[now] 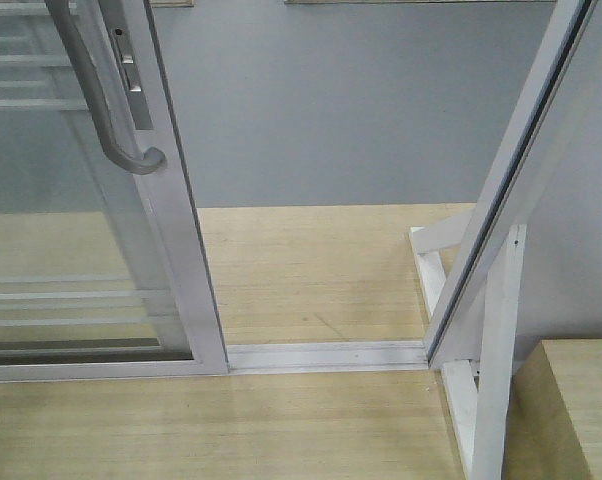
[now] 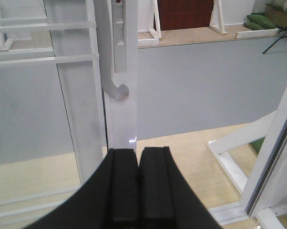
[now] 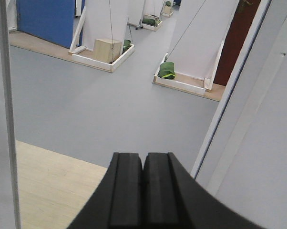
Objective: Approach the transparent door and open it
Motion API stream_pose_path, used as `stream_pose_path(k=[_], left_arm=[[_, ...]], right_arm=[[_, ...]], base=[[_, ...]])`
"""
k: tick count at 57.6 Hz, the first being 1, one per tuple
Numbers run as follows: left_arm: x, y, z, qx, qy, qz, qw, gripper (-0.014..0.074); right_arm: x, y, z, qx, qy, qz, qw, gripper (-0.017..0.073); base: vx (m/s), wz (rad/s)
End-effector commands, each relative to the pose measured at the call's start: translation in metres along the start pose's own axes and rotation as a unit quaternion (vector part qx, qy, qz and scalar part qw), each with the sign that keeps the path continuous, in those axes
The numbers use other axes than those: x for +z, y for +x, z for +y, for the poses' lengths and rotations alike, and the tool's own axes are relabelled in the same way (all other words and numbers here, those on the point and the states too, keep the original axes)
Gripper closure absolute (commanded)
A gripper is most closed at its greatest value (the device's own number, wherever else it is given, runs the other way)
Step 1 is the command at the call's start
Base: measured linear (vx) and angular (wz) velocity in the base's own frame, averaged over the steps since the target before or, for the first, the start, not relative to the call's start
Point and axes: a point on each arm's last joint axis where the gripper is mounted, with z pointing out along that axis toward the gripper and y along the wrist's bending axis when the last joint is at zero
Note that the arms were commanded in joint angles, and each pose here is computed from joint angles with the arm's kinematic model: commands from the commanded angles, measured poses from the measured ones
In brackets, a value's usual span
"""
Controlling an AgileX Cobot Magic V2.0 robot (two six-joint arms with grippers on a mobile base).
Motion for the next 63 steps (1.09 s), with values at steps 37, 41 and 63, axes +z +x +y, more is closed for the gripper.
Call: stream_pose_path(k=[37, 41, 63], left_arm=[[0.006, 0.021, 0.001, 0.036, 0.000, -0.048, 0.998, 0.0594], [0.011, 0.042, 0.002, 0.033, 0.001, -0.057, 0.998, 0.0594], [0.018, 0.075, 0.004, 0.039, -0.002, -0.077, 0.996, 0.0594]], right_arm=[[-0.002, -0.016, -0.001, -0.010, 0.001, -0.051, 0.999, 0.0567], [-0.002, -0.016, -0.001, -0.010, 0.001, -0.050, 0.999, 0.0567], [-0.002, -0.016, -0.001, -0.010, 0.001, -0.050, 0.999, 0.0567]], base=[[0.00, 0.00], [0.00, 0.00], [0.00, 0.00]])
